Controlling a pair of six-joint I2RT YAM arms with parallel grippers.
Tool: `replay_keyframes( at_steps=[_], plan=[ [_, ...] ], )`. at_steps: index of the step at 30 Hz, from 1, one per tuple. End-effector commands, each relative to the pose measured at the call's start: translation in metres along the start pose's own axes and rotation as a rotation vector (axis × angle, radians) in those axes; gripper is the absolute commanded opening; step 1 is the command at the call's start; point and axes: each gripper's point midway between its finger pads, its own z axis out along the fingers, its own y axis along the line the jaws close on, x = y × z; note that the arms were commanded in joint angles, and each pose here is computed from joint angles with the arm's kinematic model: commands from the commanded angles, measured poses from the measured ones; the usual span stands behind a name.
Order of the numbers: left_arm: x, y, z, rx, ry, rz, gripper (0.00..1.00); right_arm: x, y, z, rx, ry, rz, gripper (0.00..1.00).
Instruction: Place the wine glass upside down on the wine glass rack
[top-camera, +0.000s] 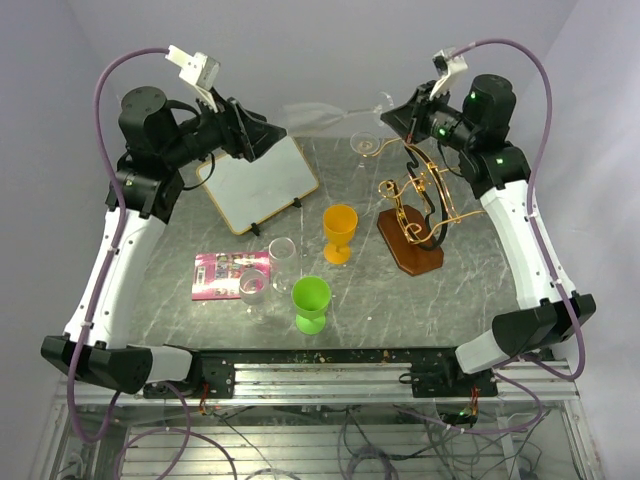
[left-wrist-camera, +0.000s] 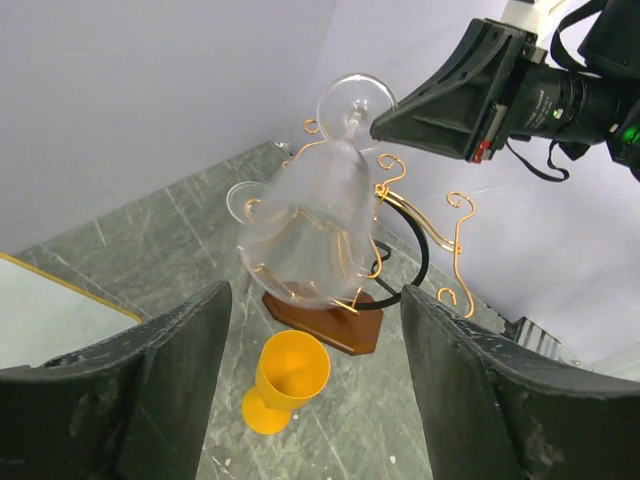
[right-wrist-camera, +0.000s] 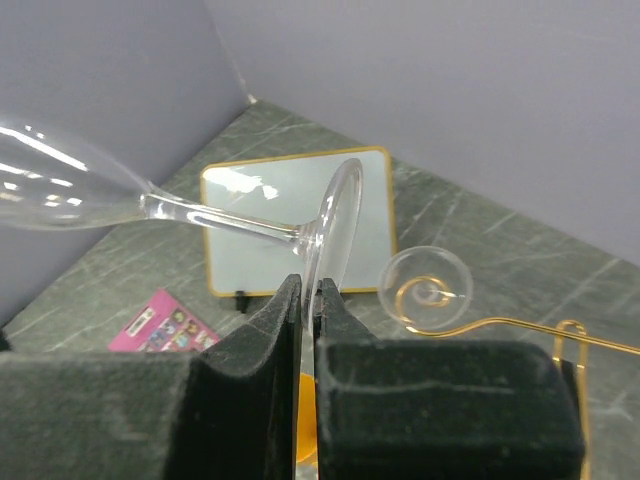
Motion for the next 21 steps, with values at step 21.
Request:
replay_keyframes(
  at_steps=[21],
  plan=[
    [0.022, 0.031, -0.063, -0.283, 0.105, 0.348, 0.92, -0.104, -0.122, -0.126, 0.677, -0.150, -0.302, 0.00]
  ],
)
